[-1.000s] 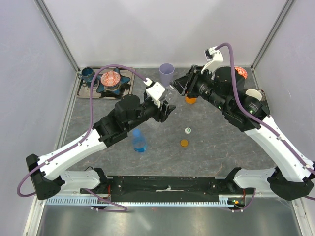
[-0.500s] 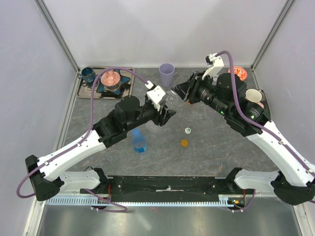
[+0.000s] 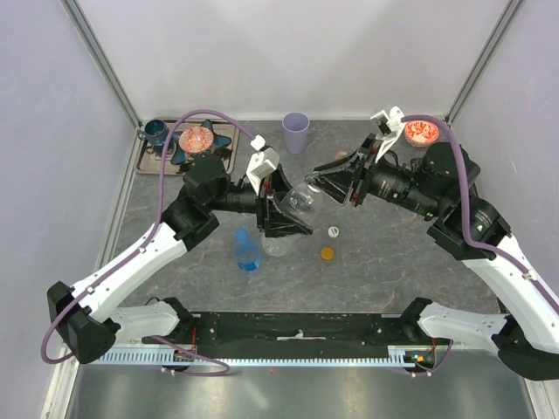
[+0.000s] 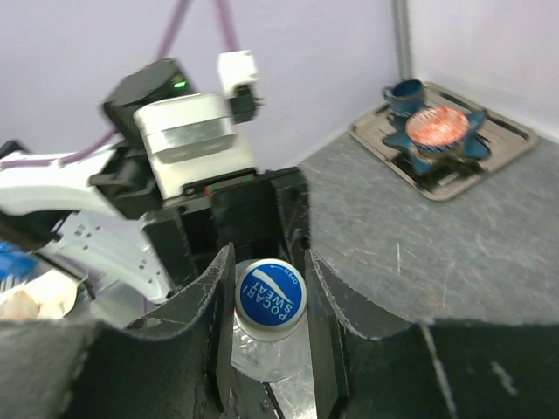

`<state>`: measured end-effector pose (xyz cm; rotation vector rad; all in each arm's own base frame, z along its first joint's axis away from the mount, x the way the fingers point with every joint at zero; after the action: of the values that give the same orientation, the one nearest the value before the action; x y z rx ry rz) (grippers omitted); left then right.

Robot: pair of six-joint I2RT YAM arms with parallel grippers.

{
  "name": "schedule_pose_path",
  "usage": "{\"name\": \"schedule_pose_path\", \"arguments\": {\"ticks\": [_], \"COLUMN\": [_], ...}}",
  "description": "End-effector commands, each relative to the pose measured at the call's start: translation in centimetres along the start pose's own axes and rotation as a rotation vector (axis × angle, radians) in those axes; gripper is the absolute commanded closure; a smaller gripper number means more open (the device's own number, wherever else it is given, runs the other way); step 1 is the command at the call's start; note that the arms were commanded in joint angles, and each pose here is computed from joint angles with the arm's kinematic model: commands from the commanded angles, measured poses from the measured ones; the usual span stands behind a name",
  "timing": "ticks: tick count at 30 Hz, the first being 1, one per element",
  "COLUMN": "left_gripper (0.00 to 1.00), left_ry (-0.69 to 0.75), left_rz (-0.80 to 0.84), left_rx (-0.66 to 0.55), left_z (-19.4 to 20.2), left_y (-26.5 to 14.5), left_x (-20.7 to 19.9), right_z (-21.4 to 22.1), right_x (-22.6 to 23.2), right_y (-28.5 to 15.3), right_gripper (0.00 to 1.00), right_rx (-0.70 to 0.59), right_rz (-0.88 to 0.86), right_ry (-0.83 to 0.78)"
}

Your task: Unscrew the bottle caps

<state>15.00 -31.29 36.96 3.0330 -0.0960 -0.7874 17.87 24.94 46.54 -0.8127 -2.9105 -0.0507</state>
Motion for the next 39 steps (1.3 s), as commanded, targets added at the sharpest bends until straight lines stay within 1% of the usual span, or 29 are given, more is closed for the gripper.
{"name": "schedule_pose_path", "arguments": {"ticks": [1, 2, 4, 6, 10, 11, 12, 14, 19, 22, 23, 24, 25, 26, 27, 28, 29, 31, 32, 33, 35, 36, 38, 39], "left_gripper": [0.62, 0.62, 0.62, 0.62, 0.62, 0.62, 0.62, 0.62, 0.62, 0.61, 0.61, 0.61, 0.61, 0.60, 0.60, 0.60, 0.59, 0.59, 0.59, 0.59, 0.58, 0.58, 0.57, 0.57], "left_ry": [0.072, 0.036, 0.024, 0.017, 0.004, -0.030, -0.002, -0.035, -0.042, -0.059, -0.044, -0.047, -0.139, -0.073, -0.057, -0.053, -0.044, -0.021, -0.016, -0.001, 0.022, 0.022, 0.082, 0.096], "left_rz": [0.378, 0.389, 0.424, 0.454, 0.488, 0.490, 0.502, 0.504, 0.511, 0.504, 0.499, 0.491, 0.457, 0.445, 0.414, 0.380, 0.326, 0.230, 0.182, 0.123, 0.050, -0.031, -0.110, -0.212], "left_rx": [0.052, 0.060, 0.093, 0.114, 0.135, 0.147, 0.141, 0.151, 0.160, 0.180, 0.176, 0.177, 0.202, 0.185, 0.157, 0.145, 0.147, 0.102, 0.102, 0.070, 0.052, 0.028, 0.007, -0.024], "left_z": [-2.2, -2.4, -2.1, -2.1, -2.1, -2.0, -2.1, -1.9, -1.7, -1.5, -1.5, -1.5, -1.2, -1.2, -1.6, -1.9, -1.3, -2.0, -1.6, -2.1, -2.0, -2.2, -2.1, -2.3], "left_y": [-2.1, -2.3, -2.3, -2.4, -2.4, -2.4, -2.5, -2.3, -2.2, -2.1, -2.0, -1.9, -1.7, -1.4, -1.3, -1.1, -0.9, -0.6, -0.6, -0.4, -0.3, -0.3, -0.2, -0.4], "left_x": [-6.6, -6.8, -6.8, -7.1, -7.2, -7.2, -7.3, -7.0, -6.7, -6.5, -6.3, -6.1, -5.5, -4.9, -4.9, -4.6, -3.5, -2.5, -1.6, -0.9, 0.3, 1.4, 2.0, 3.4], "right_z": [1.3, 1.5, 1.5, 1.8, 2.3, 2.4, 2.4, 2.4, 2.5, 2.2, 1.7, 1.3, 0.7, -0.3, -1.0, -1.7, -3.1, -4.8, -5.5, -5.7, -6.9, -7.0, -7.4, -7.3], "right_x": [4.9, 5.3, 6.3, 6.7, 7.9, 8.3, 8.5, 9.0, 9.3, 8.8, 8.6, 8.3, 7.4, 7.1, 6.5, 5.1, 4.7, 4.0, 3.0, 2.6, 1.6, 1.2, 0.3, -0.1], "right_y": [-2.1, -2.3, -3.2, -3.6, -4.6, -5.0, -5.3, -5.7, -5.8, -5.4, -5.3, -5.2, -4.7, -4.7, -4.6, -4.2, -4.6, -5.2, -5.1, -4.8, -5.0, -4.9, -4.7, -4.5], "right_gripper": [1.00, 1.00, 1.00, 1.00, 1.00, 1.00, 1.00, 1.00, 1.00, 1.00, 0.95, 0.82, 0.63, 0.39, 0.29, 0.24, 0.13, 0.07, 0.04, 0.04, 0.03, 0.03, 0.04, 0.04], "right_rx": [0.022, 0.013, -0.001, -0.007, -0.021, -0.023, -0.035, -0.060, -0.065, -0.069, -0.079, -0.082, -0.094, -0.114, -0.128, -0.143, -0.176, -0.205, -0.219, -0.212, -0.232, -0.235, -0.245, -0.241], "right_rz": [-0.347, -0.379, -0.453, -0.487, -0.586, -0.623, -0.637, -0.678, -0.705, -0.656, -0.623, -0.591, -0.513, -0.467, -0.405, -0.301, -0.247, -0.174, -0.098, -0.072, 0.004, 0.032, 0.095, 0.120], "right_ry": [-0.114, -0.125, -0.153, -0.173, -0.221, -0.226, -0.235, -0.244, -0.235, -0.227, -0.226, -0.211, -0.204, -0.196, -0.175, -0.161, -0.160, -0.132, -0.115, -0.102, -0.069, -0.053, -0.011, 0.007]}}
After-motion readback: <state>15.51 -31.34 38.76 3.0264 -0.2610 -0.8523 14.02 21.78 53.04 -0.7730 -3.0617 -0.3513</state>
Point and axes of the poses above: each gripper's point midway between its finger pads, its own y axis out along the fingers, its own x axis along the line the jaws close on, z = x × y, the point moved 2 cm from there along -y, back along the fingers, and after that the axes turned 14 degrees about -y, right-handed, at the moved point
